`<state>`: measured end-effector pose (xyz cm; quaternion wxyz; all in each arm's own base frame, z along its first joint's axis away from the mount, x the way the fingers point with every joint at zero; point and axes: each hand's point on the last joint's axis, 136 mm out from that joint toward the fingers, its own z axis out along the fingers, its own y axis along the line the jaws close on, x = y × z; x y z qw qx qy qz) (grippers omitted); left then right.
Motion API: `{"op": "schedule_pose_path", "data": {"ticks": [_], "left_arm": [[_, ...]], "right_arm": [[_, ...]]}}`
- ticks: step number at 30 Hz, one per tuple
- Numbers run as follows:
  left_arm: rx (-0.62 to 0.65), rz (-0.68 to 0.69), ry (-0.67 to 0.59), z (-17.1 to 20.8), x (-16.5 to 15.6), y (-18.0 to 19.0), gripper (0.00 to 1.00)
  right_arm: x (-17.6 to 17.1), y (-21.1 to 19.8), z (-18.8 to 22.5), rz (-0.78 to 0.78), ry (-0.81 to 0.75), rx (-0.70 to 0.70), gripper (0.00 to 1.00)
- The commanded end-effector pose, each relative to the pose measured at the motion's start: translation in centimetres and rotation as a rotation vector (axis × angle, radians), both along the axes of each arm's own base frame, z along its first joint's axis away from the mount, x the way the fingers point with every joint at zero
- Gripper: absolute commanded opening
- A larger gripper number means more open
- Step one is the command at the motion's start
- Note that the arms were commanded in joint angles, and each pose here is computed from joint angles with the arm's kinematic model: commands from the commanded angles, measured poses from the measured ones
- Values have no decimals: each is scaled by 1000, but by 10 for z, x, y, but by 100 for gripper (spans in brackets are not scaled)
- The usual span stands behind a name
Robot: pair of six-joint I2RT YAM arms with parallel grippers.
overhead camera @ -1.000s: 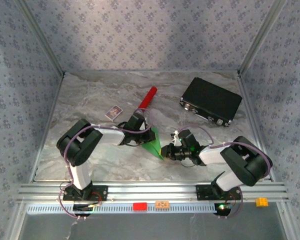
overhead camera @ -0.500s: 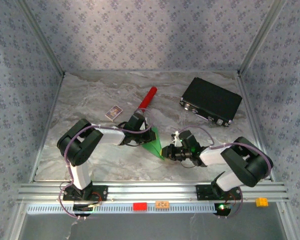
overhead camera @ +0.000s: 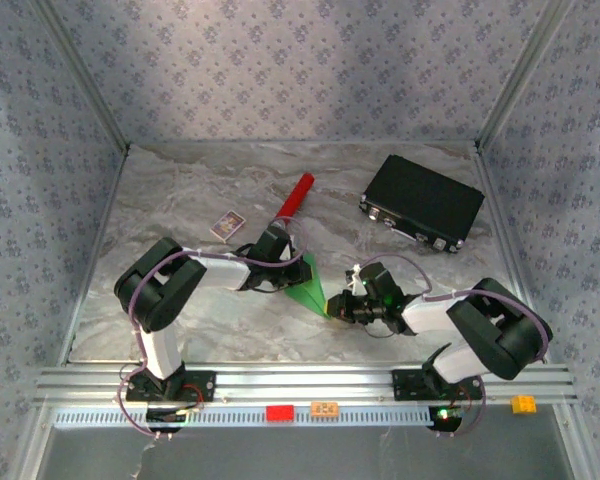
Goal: Fold a paper plane with a square sheet of paper (pick it up from the middle)
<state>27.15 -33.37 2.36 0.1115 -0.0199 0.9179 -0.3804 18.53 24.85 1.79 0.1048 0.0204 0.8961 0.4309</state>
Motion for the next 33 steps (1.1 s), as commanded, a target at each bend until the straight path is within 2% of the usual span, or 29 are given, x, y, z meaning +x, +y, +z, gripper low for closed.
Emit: {"op": "schedule_pose_path", "data": {"ticks": [1,5,11,15,25,33], "left_arm": [[38,-11,22,-14,-4,3,10],[41,-12,22,-14,-5,4,10],[39,-13,21,-14,-4,4,10],[38,-13,21,-13,-4,3,10],[37,-12,22,-14,-4,3,10],[35,-13,25,-14,-4,2,10]], "right_arm": [[-38,-35,-50,-26,195,-161,7],[-35,-32,-45,-29,189,-136,8],[-24,-29,-28,-28,131,-139,18],[-18,-33,-24,-36,106,-160,19],[-28,-37,-35,-30,162,-176,10],[-26,-34,-30,-30,152,-160,9]]}}
